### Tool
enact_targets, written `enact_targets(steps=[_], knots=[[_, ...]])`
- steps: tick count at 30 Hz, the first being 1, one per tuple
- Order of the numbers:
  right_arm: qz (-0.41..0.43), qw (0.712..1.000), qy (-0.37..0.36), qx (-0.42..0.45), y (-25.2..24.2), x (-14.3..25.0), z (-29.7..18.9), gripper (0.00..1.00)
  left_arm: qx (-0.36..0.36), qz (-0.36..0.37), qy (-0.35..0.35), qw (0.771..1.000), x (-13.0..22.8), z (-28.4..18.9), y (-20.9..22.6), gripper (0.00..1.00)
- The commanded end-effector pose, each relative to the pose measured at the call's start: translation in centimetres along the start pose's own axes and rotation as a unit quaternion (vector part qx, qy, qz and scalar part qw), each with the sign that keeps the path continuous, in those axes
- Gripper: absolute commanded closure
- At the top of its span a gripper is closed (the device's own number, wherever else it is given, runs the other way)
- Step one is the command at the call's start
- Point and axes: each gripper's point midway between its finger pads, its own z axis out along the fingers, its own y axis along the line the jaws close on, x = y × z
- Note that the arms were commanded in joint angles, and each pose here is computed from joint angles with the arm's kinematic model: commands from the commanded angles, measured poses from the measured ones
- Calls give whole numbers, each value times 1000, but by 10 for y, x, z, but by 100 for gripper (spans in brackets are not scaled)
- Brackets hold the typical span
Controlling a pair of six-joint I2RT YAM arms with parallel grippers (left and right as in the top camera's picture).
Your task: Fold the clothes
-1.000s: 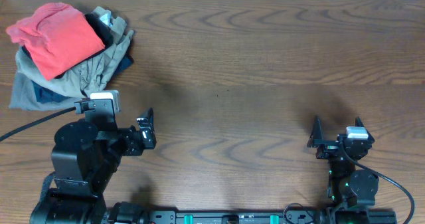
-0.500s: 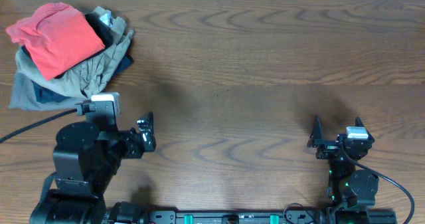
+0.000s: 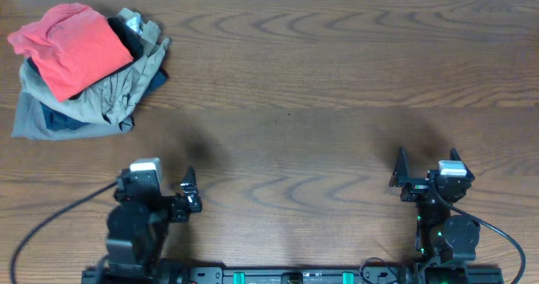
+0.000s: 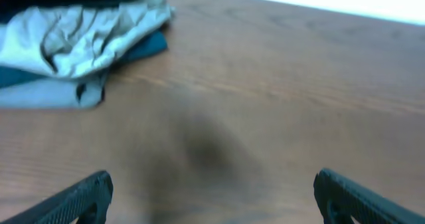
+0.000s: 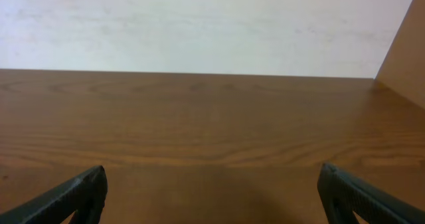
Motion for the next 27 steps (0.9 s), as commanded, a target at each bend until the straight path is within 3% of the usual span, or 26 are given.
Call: enact_targets(steps=[1,10,27], knots=[[-9,1000,0,2,-1,1,0,1,-12,-3,-47,999,9,13,9,2],[-9,1000,0,2,-1,1,0,1,-55,-30,-204,977,-10,38,31,2],[-9,1000,0,2,-1,1,0,1,-26,-25,-160,986,7,46,27,2]])
